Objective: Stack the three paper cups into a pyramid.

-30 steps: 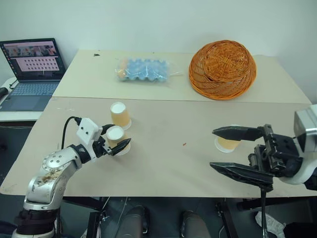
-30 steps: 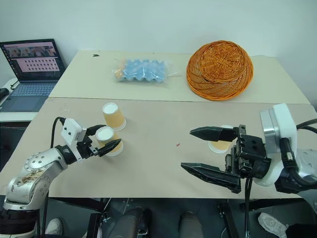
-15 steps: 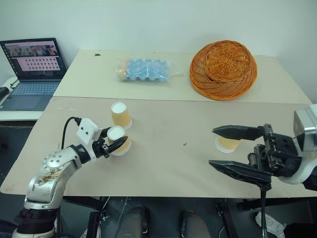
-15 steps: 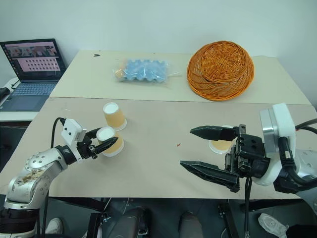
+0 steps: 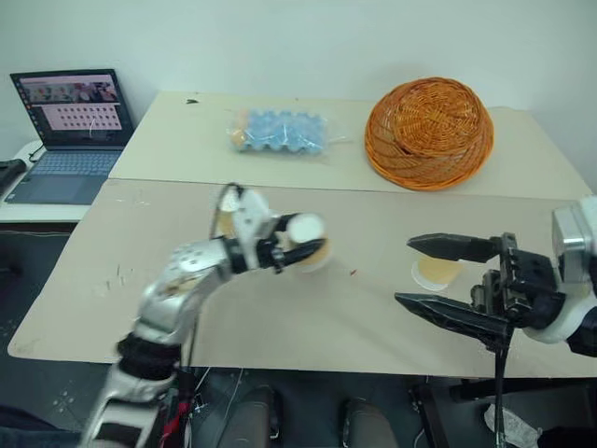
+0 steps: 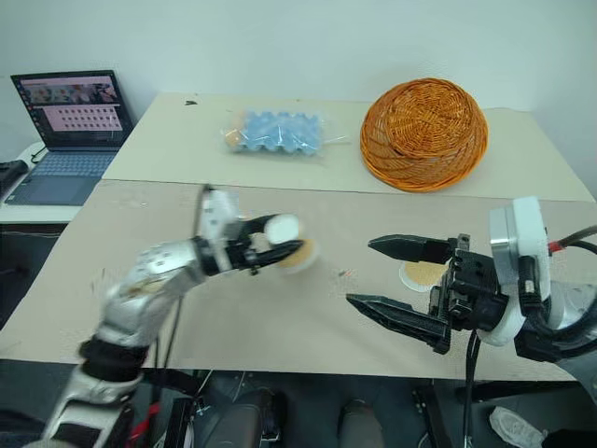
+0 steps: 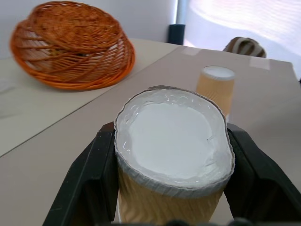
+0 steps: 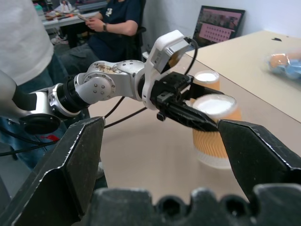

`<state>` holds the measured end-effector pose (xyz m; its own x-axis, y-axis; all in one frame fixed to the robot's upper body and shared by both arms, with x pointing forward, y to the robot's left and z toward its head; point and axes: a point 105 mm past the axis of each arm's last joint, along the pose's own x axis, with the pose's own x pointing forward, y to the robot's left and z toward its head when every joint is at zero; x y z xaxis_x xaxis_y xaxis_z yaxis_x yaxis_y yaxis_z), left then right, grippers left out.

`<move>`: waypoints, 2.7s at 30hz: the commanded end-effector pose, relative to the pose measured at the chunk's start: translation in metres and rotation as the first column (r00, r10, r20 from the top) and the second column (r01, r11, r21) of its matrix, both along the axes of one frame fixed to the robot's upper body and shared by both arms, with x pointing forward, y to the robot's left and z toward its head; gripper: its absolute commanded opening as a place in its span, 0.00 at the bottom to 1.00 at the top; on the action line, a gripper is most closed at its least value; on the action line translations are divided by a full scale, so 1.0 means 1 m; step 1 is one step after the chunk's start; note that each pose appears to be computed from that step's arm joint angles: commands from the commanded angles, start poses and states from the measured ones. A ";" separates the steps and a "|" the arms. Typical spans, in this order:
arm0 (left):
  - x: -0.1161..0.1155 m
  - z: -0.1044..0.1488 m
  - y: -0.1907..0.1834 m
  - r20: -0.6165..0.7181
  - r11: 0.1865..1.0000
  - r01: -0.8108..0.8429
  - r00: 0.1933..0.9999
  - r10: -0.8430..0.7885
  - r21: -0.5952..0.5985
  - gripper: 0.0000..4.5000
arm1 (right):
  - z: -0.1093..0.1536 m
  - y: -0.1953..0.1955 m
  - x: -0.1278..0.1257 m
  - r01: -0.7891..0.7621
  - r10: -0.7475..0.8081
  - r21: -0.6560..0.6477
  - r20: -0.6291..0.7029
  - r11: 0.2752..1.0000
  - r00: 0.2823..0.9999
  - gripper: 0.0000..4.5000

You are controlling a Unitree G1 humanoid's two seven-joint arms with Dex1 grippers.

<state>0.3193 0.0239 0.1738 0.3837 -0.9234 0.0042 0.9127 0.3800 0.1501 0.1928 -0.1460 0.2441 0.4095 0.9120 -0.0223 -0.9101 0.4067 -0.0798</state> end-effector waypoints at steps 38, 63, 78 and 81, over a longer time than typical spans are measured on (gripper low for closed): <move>0.024 -0.014 -0.073 0.046 0.983 0.164 0.985 -0.169 0.086 0.99 | 0.008 -0.004 -0.002 0.103 -0.105 0.025 0.101 0.994 0.989 1.00; 0.032 0.059 0.091 0.165 0.739 -0.646 0.721 0.673 -0.191 0.99 | 0.006 -0.006 0.006 0.031 -0.032 0.017 0.087 0.999 0.996 1.00; 0.022 -0.012 0.135 0.018 0.423 -0.898 0.424 0.906 -0.125 0.99 | 0.006 -0.003 0.010 -0.012 0.010 0.015 0.081 1.000 0.997 1.00; 0.030 -0.013 0.136 0.007 0.431 -0.894 0.434 0.901 -0.118 0.99 | 0.007 -0.002 0.009 -0.011 0.010 0.017 0.084 1.000 0.996 1.00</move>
